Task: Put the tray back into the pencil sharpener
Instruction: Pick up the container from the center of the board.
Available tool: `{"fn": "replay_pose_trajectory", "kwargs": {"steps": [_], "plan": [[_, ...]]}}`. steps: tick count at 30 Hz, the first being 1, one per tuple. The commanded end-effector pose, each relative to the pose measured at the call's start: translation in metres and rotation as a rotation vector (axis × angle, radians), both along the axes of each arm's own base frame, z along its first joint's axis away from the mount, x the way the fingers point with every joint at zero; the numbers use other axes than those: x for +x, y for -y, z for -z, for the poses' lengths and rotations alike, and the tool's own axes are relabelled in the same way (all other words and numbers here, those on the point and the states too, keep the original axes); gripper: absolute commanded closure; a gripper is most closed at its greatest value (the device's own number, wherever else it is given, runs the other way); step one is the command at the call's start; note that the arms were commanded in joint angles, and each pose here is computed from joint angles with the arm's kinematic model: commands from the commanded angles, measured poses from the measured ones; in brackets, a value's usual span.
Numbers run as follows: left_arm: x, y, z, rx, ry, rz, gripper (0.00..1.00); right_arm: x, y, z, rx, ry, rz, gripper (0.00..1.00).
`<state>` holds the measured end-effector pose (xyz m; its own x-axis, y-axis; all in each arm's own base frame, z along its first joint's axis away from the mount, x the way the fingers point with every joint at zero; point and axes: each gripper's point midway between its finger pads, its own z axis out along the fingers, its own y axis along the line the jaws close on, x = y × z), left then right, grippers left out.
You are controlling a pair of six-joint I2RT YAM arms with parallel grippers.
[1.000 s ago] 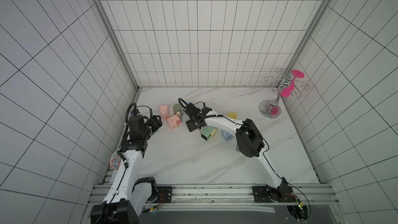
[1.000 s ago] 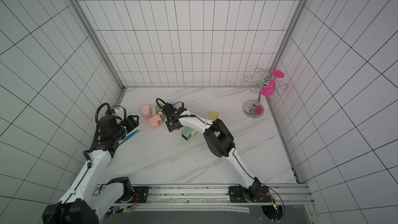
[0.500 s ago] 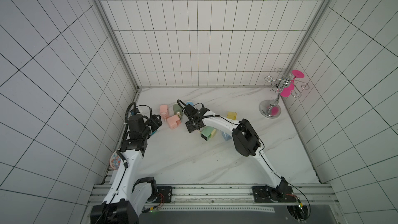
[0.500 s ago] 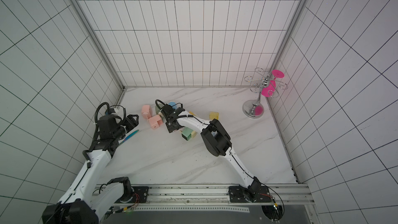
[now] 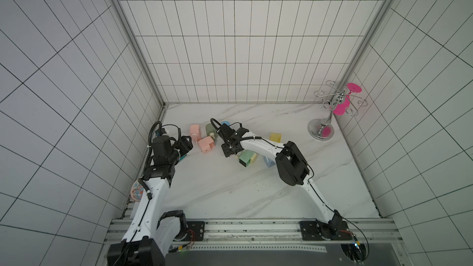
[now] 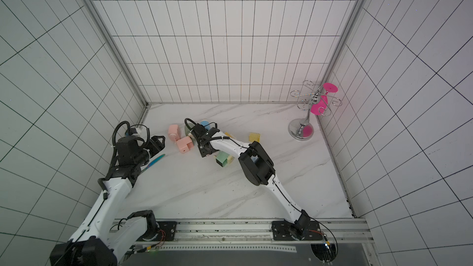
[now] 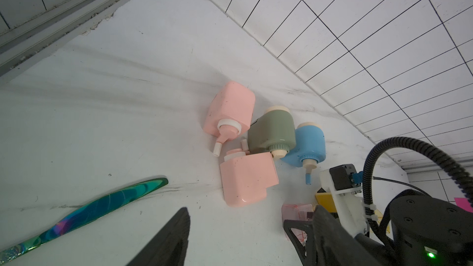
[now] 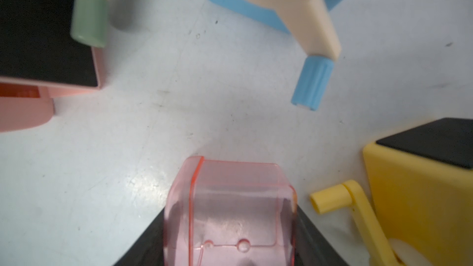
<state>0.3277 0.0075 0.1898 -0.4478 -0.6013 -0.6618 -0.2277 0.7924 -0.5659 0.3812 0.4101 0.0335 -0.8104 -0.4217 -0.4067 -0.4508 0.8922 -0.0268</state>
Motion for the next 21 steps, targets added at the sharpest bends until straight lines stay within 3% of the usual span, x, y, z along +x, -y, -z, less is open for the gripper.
{"fn": "replay_pose_trajectory", "kwargs": {"steps": [1, 6, 13, 21], "plan": [[0.004, 0.001, -0.019, 0.014, 0.047, 0.020, 0.23, -0.006, -0.006, -0.032, 0.047, 0.029, -0.018, 0.51], [0.004, 0.014, -0.029, -0.006, 0.085, 0.096, 0.23, -0.017, -0.013, -0.072, 0.161, 0.105, -0.053, 0.55], [-0.005, 0.054, -0.047, -0.152, 0.147, 0.270, 0.23, -0.045, 0.000, -0.120, 0.317, 0.198, -0.111, 0.56], [-0.036, 0.145, -0.057, -0.294, 0.092, 0.519, 0.22, -0.091, 0.036, -0.159, 0.448, 0.433, -0.229, 0.58]]}}
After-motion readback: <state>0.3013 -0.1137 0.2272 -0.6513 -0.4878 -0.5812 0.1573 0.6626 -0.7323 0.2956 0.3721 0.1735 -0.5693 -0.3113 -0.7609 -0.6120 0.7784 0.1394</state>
